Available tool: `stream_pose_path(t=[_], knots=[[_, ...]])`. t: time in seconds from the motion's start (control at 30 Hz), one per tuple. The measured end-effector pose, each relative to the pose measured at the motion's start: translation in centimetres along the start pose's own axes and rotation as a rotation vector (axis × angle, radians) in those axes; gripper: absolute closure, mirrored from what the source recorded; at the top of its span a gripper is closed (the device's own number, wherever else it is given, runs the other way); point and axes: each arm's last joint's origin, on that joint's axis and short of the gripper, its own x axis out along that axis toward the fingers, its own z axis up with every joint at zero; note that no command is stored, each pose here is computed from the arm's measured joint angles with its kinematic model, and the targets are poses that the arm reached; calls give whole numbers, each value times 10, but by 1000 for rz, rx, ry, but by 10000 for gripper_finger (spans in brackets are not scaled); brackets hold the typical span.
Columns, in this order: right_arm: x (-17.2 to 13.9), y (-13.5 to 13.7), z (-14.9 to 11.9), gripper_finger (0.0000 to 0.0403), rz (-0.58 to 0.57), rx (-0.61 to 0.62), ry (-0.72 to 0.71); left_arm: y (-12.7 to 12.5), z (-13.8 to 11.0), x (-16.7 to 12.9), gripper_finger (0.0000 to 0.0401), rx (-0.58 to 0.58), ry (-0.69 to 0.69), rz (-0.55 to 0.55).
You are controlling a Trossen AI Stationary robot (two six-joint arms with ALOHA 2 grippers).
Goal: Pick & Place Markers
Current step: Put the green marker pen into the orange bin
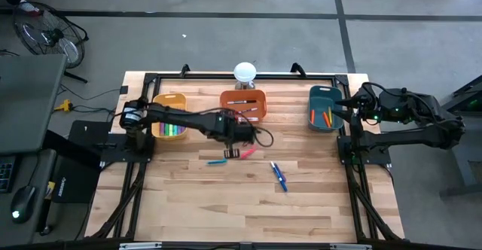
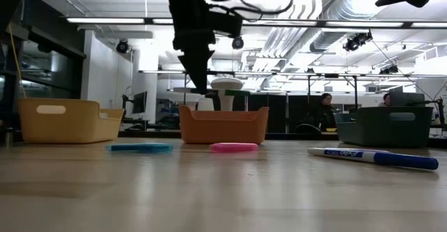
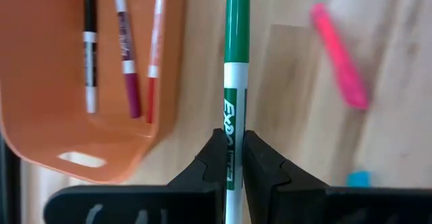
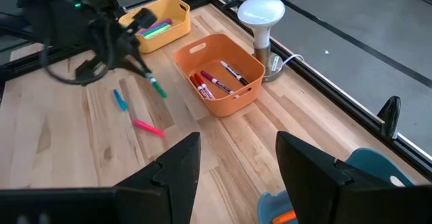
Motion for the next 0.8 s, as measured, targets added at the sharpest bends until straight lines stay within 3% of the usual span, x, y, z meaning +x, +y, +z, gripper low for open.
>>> stream_pose_path(t=[0.5,0.8], knots=[[0,0,0,220,-1,3,-1,66,9,22,384,48,-19,54],[0,0,0,220,-2,19,-1,115,12,36,388,33,-83,16]])
